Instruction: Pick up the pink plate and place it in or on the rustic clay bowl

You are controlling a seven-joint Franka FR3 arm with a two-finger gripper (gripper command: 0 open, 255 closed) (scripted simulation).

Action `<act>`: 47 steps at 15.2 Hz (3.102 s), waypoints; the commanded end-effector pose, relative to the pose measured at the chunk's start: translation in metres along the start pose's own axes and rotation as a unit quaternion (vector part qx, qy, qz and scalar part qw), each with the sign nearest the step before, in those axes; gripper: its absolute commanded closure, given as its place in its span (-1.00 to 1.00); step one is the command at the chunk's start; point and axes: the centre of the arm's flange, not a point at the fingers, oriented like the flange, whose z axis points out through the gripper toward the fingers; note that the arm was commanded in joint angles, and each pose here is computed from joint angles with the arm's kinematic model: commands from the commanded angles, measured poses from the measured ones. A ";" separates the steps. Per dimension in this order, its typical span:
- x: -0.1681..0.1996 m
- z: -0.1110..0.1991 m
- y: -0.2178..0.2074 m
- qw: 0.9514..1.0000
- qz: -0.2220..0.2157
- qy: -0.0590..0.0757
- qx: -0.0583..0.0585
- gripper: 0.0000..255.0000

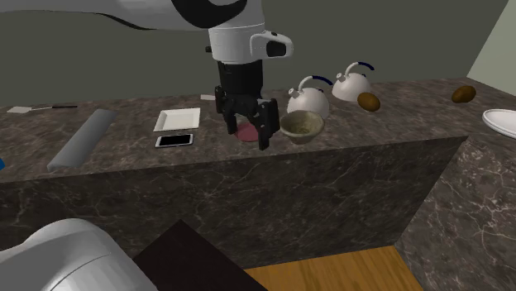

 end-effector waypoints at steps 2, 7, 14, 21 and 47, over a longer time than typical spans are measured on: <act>0.009 0.008 -0.002 1.000 0.000 0.001 0.010 -1.00; 0.053 0.049 -0.012 0.998 0.000 0.004 0.061 -1.00; 0.116 0.104 -0.033 0.991 0.001 0.009 0.132 -1.00; 0.180 0.154 -0.062 0.979 0.002 0.014 0.203 -1.00; 0.278 0.252 -0.141 0.952 0.002 0.021 0.306 -1.00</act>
